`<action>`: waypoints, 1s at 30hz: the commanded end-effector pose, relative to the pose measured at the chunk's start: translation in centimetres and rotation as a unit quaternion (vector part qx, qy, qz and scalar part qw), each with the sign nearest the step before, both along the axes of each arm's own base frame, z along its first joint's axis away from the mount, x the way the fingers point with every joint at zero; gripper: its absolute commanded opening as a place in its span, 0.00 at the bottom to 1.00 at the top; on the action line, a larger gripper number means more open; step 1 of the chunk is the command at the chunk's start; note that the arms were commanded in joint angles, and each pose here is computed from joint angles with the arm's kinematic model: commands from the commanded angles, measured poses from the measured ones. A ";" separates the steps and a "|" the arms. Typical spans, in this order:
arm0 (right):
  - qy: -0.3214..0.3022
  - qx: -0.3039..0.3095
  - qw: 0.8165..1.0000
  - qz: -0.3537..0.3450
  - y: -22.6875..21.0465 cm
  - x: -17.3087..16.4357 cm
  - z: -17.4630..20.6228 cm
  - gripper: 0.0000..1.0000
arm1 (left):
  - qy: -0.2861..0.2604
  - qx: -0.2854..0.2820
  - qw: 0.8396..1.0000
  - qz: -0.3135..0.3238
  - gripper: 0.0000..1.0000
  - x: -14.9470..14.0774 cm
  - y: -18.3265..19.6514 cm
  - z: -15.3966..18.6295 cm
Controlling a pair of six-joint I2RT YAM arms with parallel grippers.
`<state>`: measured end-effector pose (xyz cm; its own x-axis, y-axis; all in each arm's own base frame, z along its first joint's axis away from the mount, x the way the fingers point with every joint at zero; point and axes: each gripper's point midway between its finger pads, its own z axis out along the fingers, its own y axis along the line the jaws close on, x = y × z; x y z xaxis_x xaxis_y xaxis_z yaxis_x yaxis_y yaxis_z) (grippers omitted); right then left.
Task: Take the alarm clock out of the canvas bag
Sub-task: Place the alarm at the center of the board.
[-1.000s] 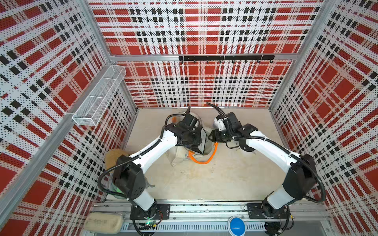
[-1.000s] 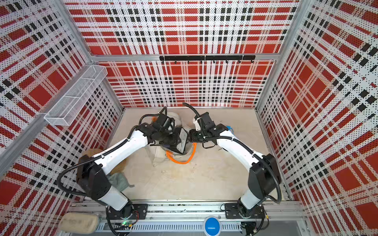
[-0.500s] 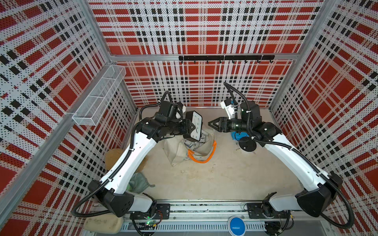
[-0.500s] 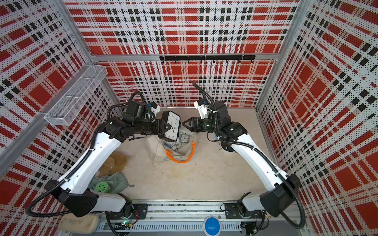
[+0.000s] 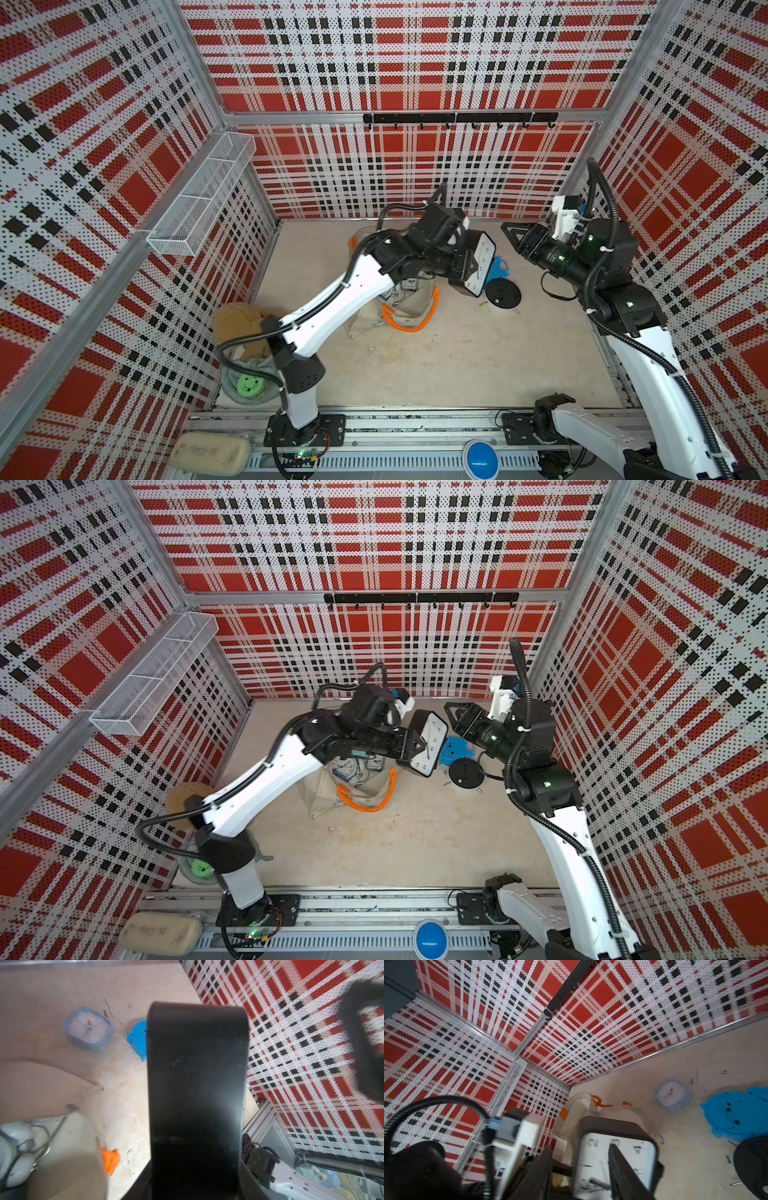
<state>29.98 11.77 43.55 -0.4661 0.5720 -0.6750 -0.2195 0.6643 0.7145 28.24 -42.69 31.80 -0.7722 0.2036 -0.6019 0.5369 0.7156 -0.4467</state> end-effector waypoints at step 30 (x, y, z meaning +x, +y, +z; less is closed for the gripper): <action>-0.006 -0.100 0.988 -0.113 -5.5 -3.5 -0.5 0.44 | 0.139 -0.091 0.962 0.215 0.39 13.5 -1.6 -18.6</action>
<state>26.93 6.60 42.41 -0.3595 0.5290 -0.7687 -0.0447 0.8131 0.5804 39.67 -43.44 11.60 -0.9140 -0.2184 -0.3420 0.0468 0.7804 -0.6236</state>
